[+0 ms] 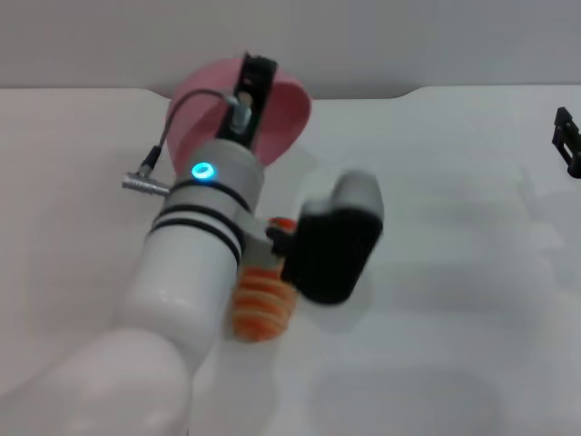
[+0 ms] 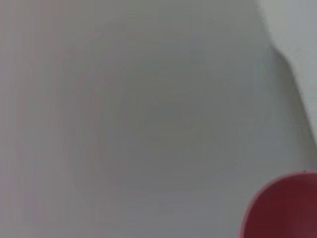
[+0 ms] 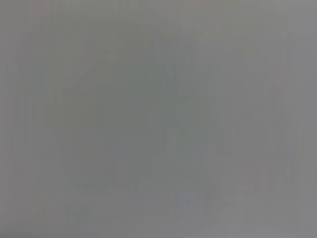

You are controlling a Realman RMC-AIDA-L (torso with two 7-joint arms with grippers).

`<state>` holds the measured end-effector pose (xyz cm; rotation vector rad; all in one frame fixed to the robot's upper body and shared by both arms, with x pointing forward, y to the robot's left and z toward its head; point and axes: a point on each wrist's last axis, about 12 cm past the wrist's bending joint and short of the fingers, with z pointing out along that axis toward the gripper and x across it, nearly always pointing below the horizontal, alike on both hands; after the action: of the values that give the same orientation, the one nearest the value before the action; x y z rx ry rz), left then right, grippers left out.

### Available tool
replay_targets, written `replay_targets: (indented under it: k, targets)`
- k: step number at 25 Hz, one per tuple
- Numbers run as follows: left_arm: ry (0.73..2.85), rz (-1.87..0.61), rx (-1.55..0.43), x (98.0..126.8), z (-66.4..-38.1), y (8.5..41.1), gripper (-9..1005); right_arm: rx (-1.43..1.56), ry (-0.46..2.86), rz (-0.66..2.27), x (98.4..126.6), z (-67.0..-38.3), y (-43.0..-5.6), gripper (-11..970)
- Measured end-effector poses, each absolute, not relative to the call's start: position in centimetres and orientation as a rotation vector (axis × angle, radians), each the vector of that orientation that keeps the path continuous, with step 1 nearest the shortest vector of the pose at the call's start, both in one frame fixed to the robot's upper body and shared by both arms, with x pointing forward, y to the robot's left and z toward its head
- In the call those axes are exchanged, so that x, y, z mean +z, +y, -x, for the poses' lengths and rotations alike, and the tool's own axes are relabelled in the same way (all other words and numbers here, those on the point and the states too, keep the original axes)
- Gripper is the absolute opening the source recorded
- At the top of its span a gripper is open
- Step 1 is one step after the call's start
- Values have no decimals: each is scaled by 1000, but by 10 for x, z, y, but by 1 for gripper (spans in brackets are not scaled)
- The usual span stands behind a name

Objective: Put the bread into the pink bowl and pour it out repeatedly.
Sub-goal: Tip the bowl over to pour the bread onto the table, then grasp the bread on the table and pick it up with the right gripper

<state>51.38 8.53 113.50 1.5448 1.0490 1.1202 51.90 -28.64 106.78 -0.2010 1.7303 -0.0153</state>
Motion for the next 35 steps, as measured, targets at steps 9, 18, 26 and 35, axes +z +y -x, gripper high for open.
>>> replay_targets:
  k: [9,18,26,35]
  targets:
    - [1848,-851,625,1182,-555,116,47,7,1814,197,1072,-524,-277,551]
    - [2306,-510,503,1181,-572,173,47,2,2048,312,1095,-548,-243,541]
    - [2332,-447,506,1177,-576,189,48,174,2165,464,1112,-570,-184,533]
    - [2334,-458,503,1170,-581,190,47,471,2167,545,1119,-579,-146,523]
